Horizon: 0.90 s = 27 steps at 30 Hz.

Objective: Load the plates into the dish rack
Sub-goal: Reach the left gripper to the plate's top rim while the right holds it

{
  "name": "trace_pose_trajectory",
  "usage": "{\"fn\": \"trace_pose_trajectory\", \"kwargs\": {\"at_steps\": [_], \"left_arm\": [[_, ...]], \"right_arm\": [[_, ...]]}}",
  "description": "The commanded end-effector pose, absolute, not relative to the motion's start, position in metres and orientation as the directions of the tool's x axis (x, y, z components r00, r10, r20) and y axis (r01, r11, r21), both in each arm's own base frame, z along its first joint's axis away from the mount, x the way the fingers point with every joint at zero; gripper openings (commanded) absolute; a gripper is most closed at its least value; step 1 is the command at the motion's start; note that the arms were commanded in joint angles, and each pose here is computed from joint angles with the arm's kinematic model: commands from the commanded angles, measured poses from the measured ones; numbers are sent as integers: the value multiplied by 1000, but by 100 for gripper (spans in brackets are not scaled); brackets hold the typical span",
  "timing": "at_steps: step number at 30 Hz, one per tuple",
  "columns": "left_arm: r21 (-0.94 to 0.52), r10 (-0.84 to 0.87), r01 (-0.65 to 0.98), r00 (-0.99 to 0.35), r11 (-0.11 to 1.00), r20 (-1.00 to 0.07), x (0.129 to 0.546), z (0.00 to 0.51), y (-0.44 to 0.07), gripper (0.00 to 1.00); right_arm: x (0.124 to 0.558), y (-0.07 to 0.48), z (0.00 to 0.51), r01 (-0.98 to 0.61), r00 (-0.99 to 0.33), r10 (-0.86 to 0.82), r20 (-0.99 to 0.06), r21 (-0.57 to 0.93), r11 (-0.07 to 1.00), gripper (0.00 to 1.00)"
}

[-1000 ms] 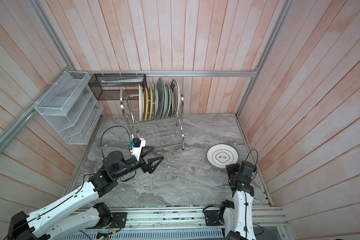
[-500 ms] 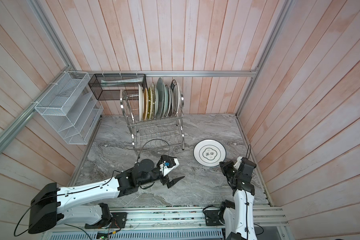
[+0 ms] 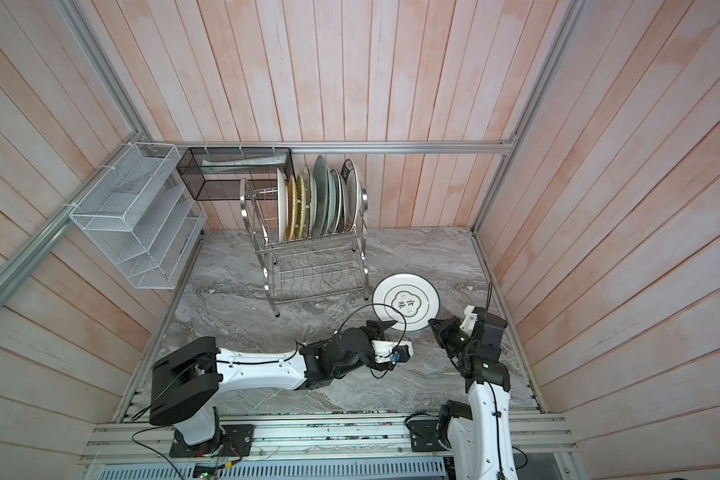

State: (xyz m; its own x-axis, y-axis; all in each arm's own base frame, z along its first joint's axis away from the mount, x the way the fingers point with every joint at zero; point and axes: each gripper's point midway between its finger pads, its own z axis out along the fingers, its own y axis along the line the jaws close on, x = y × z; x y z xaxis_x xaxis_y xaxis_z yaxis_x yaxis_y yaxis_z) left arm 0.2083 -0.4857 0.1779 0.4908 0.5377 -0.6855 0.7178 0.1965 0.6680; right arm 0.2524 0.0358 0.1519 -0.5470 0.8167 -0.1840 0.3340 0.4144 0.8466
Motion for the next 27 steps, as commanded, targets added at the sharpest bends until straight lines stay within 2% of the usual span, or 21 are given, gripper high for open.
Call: {"fn": "trace_pose_trajectory", "kwargs": {"at_steps": [1,7,12,16,19,20,25,26,27], "left_arm": [[746,556,629,547,220,-625,221,190,-497,75],[796,620,580,564,175,-546,229,169,-510,62],[818,657,546,553,179,-513,240,157,-519,49],[837,688,514,540,187,-485,249,152,-525,29],[855,703,475,535,208,-468,255,153,-525,10],[860,706,461,534,220,-466,256,156,-525,0],[876,696,420,555,238,-455,247,170,-520,0],[875,688,417,562,244,-460,244,174,-517,0],[872,678,420,568,251,-468,239,178,-514,0]], "right_arm": [[258,40,183,263,-543,812,-215,874,408,0],[258,41,185,263,-543,814,-209,878,401,0],[255,43,186,263,-545,813,-204,879,397,0],[253,45,186,262,-548,811,-204,879,398,0],[252,45,189,260,-545,812,-208,879,400,0],[251,46,189,257,-546,812,-209,880,399,0],[249,47,197,237,-550,805,-224,882,407,0],[249,47,198,234,-550,804,-228,882,410,4],[248,48,199,228,-552,801,-232,882,413,18]]}}
